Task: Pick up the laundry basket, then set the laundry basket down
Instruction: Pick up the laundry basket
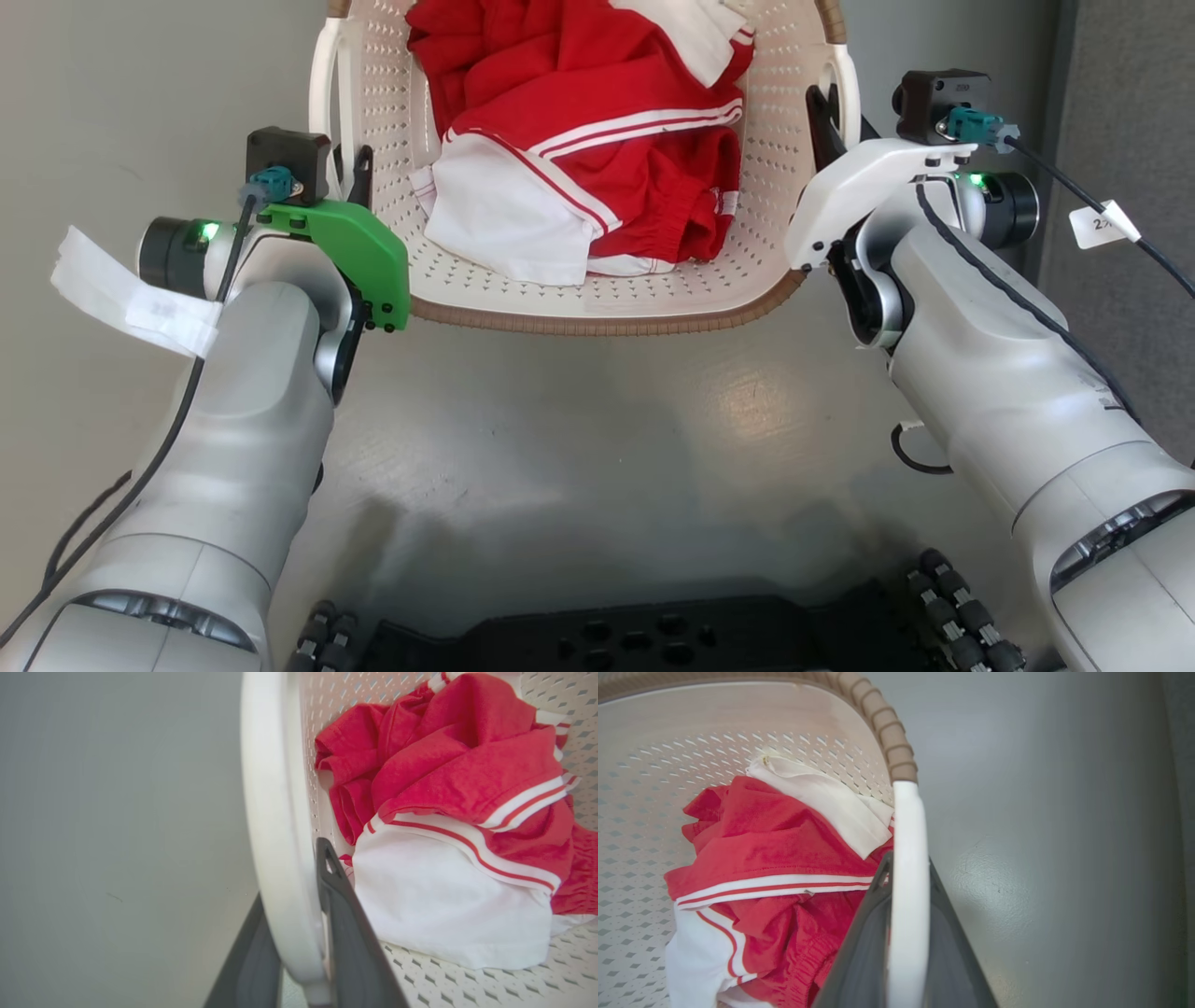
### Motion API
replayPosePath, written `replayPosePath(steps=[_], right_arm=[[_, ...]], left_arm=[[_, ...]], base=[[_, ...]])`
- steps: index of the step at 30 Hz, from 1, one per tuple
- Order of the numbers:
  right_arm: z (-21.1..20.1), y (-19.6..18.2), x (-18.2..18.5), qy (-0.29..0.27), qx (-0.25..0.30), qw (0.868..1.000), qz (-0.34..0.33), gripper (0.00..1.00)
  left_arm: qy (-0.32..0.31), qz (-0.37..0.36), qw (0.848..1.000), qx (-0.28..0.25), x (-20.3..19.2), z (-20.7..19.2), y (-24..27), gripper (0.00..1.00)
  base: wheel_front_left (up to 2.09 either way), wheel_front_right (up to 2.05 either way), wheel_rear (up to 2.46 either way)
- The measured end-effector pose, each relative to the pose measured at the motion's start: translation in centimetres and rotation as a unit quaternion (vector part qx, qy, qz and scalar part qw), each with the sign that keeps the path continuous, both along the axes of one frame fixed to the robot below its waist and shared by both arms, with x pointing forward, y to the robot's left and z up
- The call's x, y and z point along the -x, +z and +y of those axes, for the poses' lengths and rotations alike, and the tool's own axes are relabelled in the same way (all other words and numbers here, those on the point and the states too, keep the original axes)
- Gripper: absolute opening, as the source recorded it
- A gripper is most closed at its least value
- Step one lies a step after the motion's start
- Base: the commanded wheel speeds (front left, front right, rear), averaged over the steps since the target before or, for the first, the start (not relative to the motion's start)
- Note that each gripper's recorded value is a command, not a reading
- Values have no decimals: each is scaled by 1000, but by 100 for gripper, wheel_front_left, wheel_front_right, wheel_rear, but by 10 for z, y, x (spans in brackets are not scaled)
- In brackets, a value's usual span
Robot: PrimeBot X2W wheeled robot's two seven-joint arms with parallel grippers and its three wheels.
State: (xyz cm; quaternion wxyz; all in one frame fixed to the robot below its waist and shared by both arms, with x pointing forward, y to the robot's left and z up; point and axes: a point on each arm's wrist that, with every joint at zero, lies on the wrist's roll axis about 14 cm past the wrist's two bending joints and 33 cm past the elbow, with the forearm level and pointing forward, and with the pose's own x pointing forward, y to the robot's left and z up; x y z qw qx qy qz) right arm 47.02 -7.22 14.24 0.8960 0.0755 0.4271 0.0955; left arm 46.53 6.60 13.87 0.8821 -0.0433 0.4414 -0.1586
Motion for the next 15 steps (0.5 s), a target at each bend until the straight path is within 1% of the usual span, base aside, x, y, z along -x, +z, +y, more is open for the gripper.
replayPosePath(steps=[9, 15], right_arm=[[0, 27, -5, 4, 2, 1000, -19, 0], [0, 42, 10, 5, 4, 1000, -8, 0]], left_arm=[[11, -6, 1000, 2, 5, 1, 23, 0], [15, 1, 1000, 6, 20, 1, 40, 0]], base=[[0, 0, 0], [0, 0, 0]])
